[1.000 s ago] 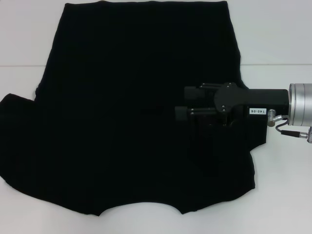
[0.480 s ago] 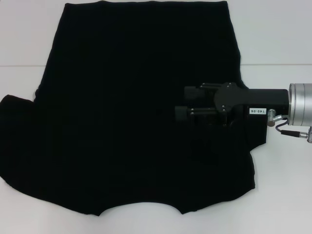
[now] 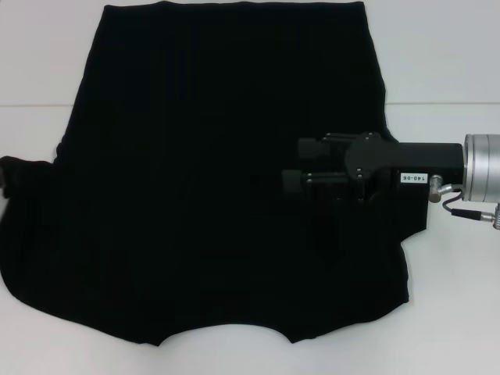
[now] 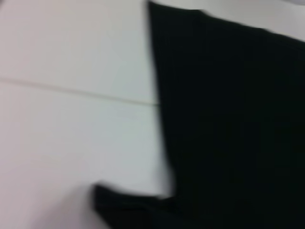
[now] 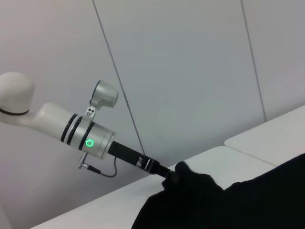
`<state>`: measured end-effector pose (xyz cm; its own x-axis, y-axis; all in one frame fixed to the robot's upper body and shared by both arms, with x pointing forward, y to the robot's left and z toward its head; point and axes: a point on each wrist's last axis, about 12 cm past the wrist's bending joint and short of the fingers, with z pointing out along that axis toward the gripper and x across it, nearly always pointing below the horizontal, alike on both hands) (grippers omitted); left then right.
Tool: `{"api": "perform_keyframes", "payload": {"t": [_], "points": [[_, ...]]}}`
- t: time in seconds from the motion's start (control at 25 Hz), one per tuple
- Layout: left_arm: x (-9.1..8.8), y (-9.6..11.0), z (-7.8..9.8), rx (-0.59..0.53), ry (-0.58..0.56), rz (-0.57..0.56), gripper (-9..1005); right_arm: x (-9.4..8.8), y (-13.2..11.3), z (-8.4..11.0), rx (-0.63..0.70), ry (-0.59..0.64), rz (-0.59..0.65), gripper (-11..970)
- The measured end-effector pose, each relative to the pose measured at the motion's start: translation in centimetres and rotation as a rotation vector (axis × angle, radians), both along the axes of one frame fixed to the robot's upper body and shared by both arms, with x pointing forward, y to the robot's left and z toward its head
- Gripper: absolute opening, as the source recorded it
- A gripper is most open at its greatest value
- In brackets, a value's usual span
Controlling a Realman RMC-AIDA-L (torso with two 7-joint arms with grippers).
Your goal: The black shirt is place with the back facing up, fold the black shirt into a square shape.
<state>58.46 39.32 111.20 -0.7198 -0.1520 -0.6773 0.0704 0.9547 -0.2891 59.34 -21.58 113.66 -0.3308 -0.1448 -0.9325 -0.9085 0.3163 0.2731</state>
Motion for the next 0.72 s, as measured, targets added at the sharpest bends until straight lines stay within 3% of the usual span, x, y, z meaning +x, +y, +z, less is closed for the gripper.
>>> {"api": "perform_keyframes", "payload": {"t": [0.48,0.72], "points": [[2.7,-9.9,0.4,-0.02,-0.042,-0.362,32,-0.4,-1.1,-0.2,0.02,0.011,-0.03,692],[2.4,-12.1,0.3,-0.059,-0.05,-0.431,146,-0.3,-2.1,0.3,0.043,0.007,-0.056,688]]}}
